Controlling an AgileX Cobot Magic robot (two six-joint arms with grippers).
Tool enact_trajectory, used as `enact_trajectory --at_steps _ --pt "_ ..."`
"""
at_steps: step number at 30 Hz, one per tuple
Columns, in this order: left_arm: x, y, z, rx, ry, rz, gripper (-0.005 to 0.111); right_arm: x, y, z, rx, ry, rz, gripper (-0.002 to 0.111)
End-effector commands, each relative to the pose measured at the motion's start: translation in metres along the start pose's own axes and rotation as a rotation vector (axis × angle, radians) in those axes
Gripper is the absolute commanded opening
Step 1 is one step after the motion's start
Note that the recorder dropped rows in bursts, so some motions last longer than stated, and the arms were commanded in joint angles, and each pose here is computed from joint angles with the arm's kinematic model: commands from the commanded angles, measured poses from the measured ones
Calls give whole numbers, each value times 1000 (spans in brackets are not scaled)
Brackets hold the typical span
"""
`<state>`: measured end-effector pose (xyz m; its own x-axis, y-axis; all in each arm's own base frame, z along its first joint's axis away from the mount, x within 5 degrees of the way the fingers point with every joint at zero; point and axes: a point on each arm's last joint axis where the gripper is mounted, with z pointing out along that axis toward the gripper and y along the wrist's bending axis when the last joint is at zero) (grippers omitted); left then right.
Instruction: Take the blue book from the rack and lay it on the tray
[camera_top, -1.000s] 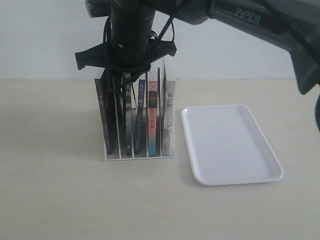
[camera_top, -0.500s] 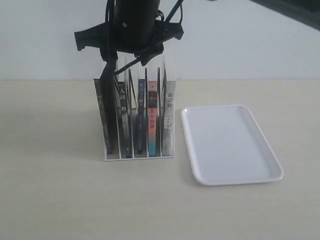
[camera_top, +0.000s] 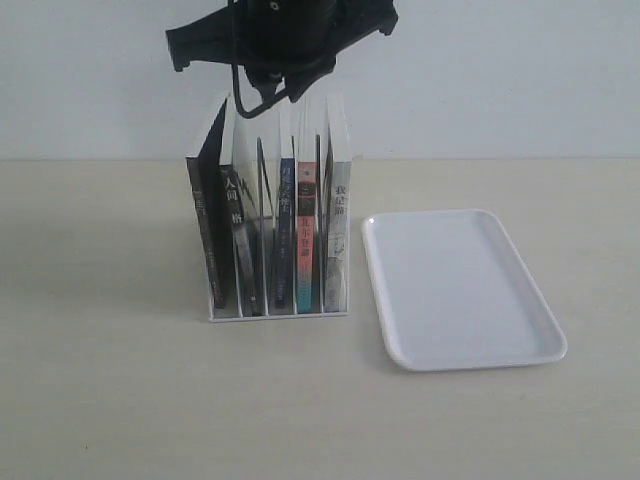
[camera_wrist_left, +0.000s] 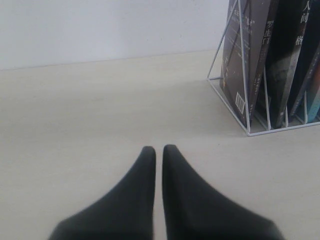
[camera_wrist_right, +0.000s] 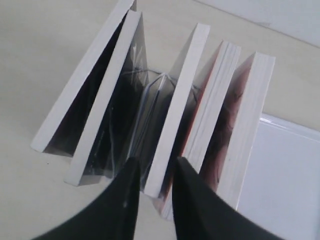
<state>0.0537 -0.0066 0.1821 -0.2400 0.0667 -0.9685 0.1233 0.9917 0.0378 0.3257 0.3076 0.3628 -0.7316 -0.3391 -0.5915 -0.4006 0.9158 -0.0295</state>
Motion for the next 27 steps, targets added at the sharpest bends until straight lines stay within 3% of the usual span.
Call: enact_trajectory --at_steps 1,9,11,12,17,20,22,27 --pt "-3 0 -1 -1 -22 -6 5 0 -6 -2 51 -14 -33 21" --pt "-3 0 -1 -1 -22 -6 5 14 -11 16 87 63 -57 21" --pt "-3 0 -1 -1 -22 -6 5 16 -14 8 84 62 -67 11" --pt "-3 0 -1 -1 -22 -6 5 17 -17 -1 86 52 -73 -1" --pt "-3 0 -1 -1 -22 -6 5 20 -34 -9 138 47 -101 0" --pt "-3 0 -1 -1 -22 -6 5 30 -63 15 41 171 -9 0" --pt "-3 0 -1 -1 -22 -6 5 28 -71 22 -66 161 52 0" --pt "-3 0 -1 -1 -22 -6 5 16 -66 14 -117 29 65 0"
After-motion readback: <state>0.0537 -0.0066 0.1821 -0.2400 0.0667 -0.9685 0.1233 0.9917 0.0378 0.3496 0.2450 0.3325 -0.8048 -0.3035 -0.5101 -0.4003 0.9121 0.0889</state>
